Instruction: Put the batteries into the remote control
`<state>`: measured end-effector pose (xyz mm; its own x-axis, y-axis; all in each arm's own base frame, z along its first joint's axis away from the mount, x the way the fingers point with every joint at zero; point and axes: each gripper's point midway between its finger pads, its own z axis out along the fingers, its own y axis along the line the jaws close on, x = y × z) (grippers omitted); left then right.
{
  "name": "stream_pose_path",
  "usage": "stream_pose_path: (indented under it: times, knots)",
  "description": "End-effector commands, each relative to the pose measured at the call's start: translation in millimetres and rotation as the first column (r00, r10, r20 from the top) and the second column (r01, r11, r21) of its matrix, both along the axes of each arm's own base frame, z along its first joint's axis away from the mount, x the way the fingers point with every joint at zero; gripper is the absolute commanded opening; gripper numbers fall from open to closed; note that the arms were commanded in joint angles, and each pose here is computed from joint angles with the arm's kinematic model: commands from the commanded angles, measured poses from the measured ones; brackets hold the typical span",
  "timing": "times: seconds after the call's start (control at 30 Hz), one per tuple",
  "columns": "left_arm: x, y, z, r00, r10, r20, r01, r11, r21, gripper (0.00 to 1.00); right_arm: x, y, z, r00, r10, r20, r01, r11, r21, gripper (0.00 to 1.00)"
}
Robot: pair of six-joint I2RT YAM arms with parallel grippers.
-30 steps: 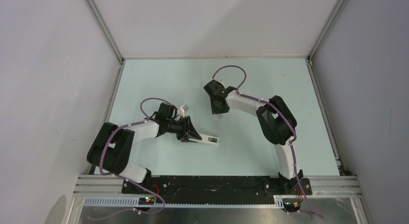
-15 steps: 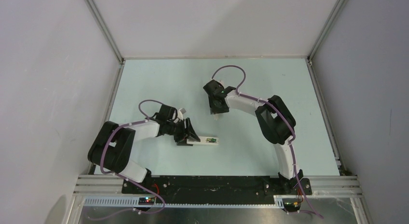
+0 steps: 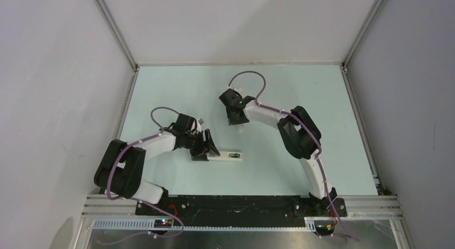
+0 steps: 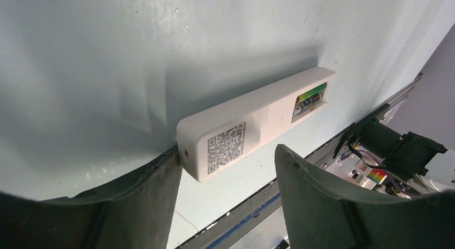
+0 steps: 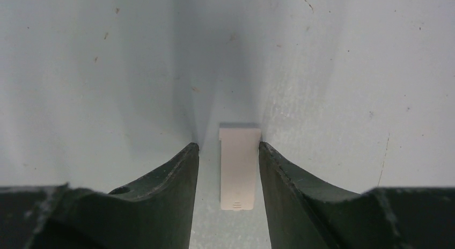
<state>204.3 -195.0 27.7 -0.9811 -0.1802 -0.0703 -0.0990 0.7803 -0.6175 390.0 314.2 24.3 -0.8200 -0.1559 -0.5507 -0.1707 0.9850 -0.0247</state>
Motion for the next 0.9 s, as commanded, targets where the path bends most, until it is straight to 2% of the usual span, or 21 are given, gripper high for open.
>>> stream_pose_path:
  times: [0.0,0.1,0.43,0.7,0.87]
  knots:
    - [-1.4,24.2,-15.9,1.0,-0.003,0.017,0.001,0.987,0.158,0.69,4.3,0.4,-2.5,1.0,-0.011,0.005,0.011,1.0,-0.024,0.48]
    - [-0.5,25.9,-15.3,1.0,-0.004,0.018,0.001,0.985,0.17,0.69,0.7,-3.5,-4.7,1.0,-0.026,-0.014,0.025,0.999,-0.038,0.45]
    - [3.0,31.6,-11.8,0.999,0.001,0.037,-0.008,0.979,0.204,0.69,-0.3,-17.1,-6.3,0.995,-0.085,-0.044,0.083,0.996,-0.04,0.44]
    - [0.7,35.8,-7.6,0.999,-0.002,0.051,-0.01,0.976,0.22,0.69,-2.7,-19.9,-16.5,0.994,-0.08,-0.071,0.076,0.996,-0.053,0.34]
    - [10.8,33.8,8.3,0.994,0.007,0.11,-0.03,0.978,0.206,0.69,-1.2,-17.4,-14.6,0.995,-0.076,-0.07,0.074,0.997,-0.036,0.31]
